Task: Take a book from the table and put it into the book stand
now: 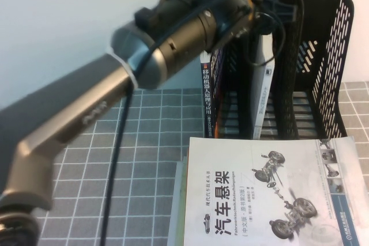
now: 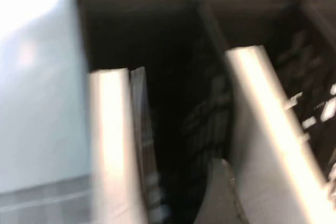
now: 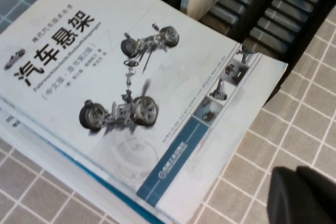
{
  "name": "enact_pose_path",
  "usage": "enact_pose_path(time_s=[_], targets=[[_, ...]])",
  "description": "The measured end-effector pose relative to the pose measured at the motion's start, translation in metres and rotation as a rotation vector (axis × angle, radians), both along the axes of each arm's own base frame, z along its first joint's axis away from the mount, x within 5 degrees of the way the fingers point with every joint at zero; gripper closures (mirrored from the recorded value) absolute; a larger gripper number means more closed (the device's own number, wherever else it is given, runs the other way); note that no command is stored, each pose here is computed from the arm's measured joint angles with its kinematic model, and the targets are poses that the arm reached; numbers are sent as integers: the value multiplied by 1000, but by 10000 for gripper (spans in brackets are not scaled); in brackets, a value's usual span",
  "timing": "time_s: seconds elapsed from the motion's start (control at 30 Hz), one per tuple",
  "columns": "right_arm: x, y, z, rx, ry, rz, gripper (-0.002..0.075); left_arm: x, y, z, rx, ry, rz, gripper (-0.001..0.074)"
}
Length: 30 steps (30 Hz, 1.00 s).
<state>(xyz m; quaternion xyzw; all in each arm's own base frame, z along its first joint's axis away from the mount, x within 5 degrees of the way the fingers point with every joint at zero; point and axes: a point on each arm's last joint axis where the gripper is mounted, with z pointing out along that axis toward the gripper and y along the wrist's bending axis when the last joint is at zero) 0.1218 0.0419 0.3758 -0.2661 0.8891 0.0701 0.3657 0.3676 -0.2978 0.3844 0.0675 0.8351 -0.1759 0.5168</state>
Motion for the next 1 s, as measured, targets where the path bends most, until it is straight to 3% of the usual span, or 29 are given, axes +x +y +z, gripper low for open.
enact_pose_path(time_s=[0.13,0.3,0.57,0.73,1.0], targets=[[-21,-4,4,-40,-17,44,729,-17,24,27,124,-3,31,412],[-47,-10,11,-41,-94,52,729,-58,72,94,221,-139,64,678],[-80,-16,-17,-21,-198,47,729,-144,148,167,172,-409,40,732],[-92,-19,-55,7,-299,20,729,-197,183,148,108,-538,-58,734],[-84,-23,-102,117,-553,-88,729,-258,215,78,-6,-674,-226,734]])
